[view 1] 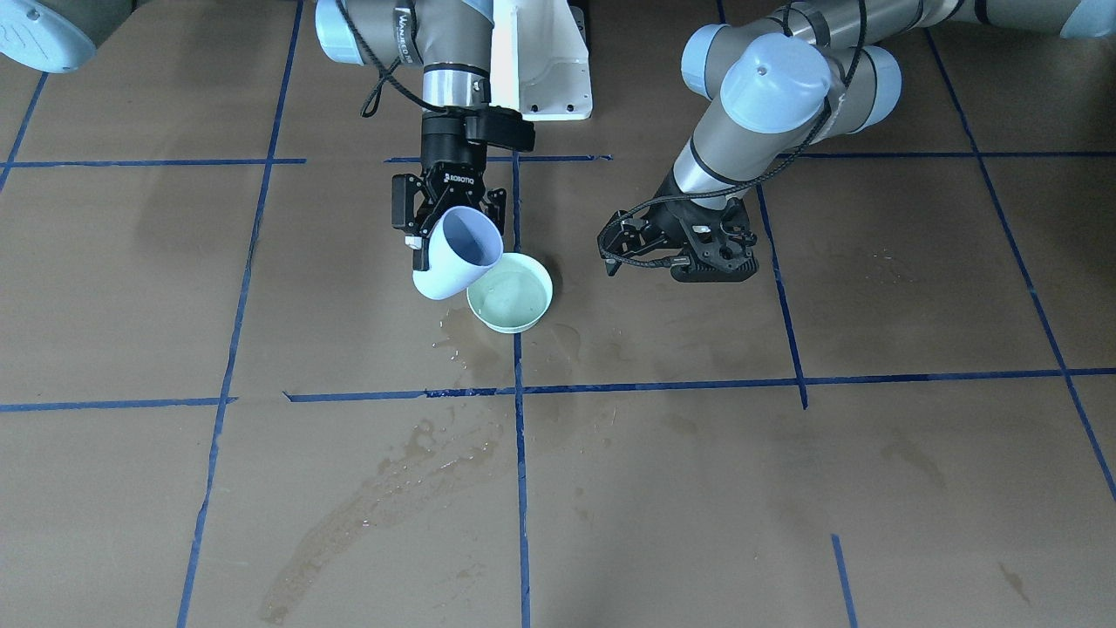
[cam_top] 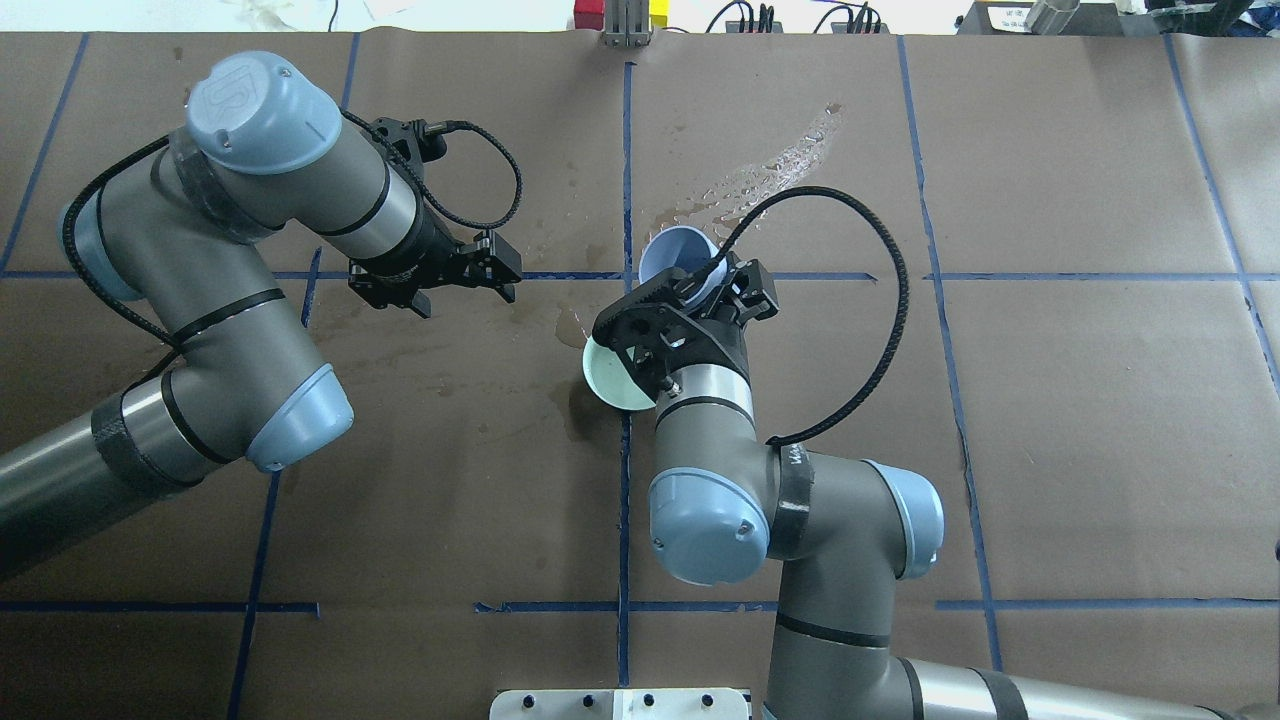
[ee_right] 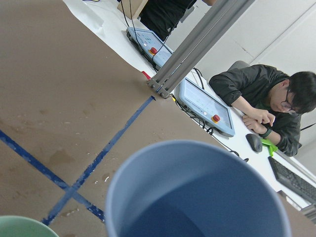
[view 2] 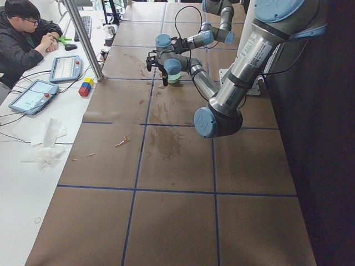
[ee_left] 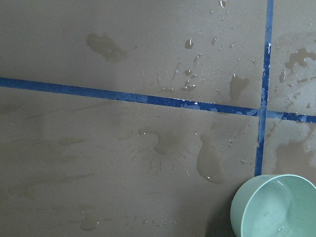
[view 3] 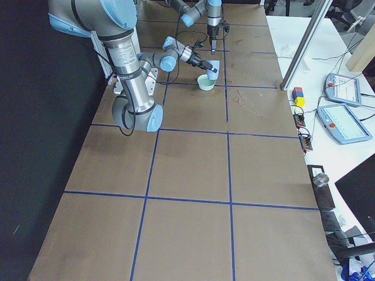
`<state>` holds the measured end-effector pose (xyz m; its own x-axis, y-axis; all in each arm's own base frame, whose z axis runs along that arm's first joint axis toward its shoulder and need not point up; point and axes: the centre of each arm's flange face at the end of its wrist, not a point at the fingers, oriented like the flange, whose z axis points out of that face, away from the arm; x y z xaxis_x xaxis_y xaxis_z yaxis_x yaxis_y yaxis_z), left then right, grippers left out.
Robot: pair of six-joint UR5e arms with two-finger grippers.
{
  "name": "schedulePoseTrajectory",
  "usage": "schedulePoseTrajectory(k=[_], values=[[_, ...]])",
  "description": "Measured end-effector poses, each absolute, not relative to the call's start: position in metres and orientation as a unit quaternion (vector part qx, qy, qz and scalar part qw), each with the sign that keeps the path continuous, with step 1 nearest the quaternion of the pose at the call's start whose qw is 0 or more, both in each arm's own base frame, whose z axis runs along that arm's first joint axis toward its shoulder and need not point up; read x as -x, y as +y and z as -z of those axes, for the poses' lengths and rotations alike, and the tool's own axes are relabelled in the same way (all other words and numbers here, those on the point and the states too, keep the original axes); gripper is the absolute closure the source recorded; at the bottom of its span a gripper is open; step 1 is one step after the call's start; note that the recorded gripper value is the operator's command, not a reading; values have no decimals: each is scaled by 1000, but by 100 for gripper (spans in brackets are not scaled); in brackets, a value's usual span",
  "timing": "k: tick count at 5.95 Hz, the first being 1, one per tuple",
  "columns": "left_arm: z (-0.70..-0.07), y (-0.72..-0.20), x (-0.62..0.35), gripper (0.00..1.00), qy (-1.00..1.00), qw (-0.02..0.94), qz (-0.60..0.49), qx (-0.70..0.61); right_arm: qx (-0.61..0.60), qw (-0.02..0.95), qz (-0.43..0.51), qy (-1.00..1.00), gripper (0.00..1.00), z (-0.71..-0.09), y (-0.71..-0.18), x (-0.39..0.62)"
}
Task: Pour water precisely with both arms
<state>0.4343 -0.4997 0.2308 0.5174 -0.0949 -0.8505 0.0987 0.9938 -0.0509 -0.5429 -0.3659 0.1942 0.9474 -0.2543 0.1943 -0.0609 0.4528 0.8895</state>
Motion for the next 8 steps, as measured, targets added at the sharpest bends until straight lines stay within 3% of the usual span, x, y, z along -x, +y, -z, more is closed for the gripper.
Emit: schedulePoseTrajectory(k=[5, 8], values=[[-231, -500, -434, 0, 488, 871, 56, -3, -458, 842, -100, -268, 100, -260, -364, 460], [-232, -500, -434, 0, 488, 871, 56, -3, -448, 839, -129, -280, 100, -362, -358, 399]])
